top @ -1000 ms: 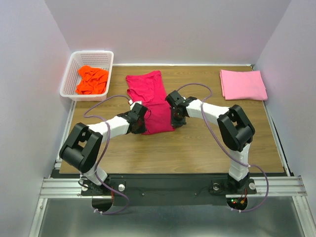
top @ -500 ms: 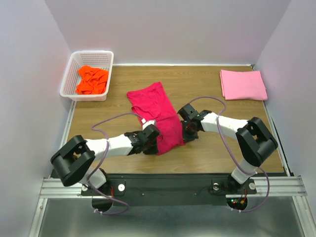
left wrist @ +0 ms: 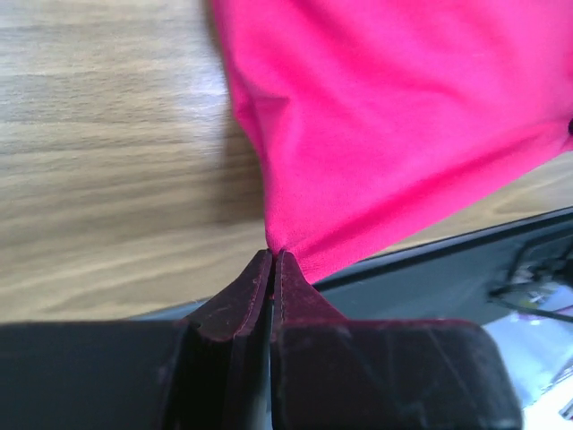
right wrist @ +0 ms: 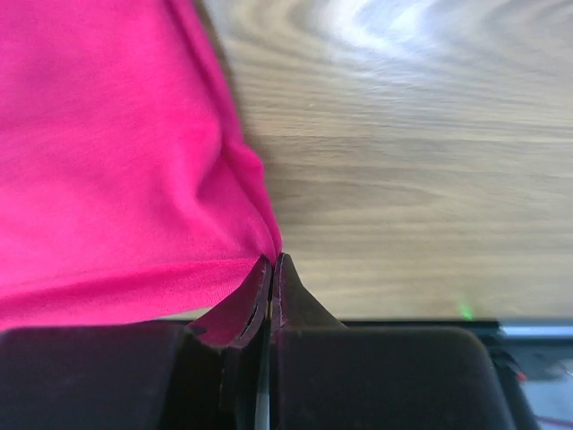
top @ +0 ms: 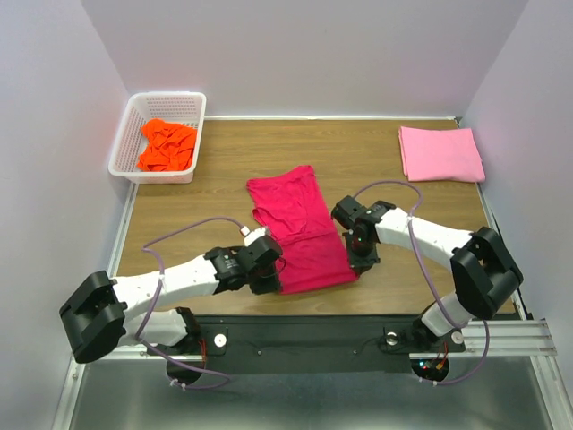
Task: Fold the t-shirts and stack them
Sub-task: Fold the tshirt
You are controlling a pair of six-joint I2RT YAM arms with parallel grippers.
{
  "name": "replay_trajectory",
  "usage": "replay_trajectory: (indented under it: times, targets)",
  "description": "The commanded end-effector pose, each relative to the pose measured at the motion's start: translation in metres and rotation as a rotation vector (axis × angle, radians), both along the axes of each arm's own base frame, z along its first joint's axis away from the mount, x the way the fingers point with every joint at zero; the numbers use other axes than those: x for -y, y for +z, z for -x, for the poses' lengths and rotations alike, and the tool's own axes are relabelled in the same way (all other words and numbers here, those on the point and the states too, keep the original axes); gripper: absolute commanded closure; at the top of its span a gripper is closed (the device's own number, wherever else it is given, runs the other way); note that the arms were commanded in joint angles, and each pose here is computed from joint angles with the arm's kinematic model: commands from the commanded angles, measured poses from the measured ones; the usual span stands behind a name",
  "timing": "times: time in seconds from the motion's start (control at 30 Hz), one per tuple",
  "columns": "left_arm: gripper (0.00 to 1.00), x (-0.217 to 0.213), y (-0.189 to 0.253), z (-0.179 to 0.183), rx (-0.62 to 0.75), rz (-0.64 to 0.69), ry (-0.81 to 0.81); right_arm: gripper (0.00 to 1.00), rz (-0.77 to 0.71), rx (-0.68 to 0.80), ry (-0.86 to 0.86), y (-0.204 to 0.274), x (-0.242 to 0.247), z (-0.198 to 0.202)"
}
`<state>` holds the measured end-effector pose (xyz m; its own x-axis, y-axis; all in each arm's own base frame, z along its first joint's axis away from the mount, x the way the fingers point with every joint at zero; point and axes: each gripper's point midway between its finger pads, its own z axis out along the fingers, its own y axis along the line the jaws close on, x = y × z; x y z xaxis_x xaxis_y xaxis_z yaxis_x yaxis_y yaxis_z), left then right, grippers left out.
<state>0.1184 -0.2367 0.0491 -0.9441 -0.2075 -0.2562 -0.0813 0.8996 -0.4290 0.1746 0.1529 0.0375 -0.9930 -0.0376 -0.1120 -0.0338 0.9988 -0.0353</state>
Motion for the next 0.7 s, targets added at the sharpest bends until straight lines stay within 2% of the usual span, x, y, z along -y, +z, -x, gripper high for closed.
replay_trajectory:
  times: [0.0, 0.13, 0.43, 0.67]
  targets:
    - [1.0, -0.023, 0.019, -0.015, 0.059, -0.124, 0.075, 0.99, 0.124, 0.144, 0.017, 0.05, 0.022, -0.03]
    - [1.0, -0.008, 0.046, -0.04, 0.129, -0.093, 0.107, 0.99, 0.121, 0.204, 0.027, 0.077, 0.014, -0.052]
    - [1.0, -0.022, 0.108, -0.093, 0.293, -0.061, 0.222, 0.99, 0.147, 0.328, 0.068, 0.125, 0.003, -0.105]
    - [1.0, -0.031, 0.141, -0.124, 0.385, -0.067, 0.229, 0.99, 0.15, 0.393, 0.097, 0.15, -0.013, -0.141]
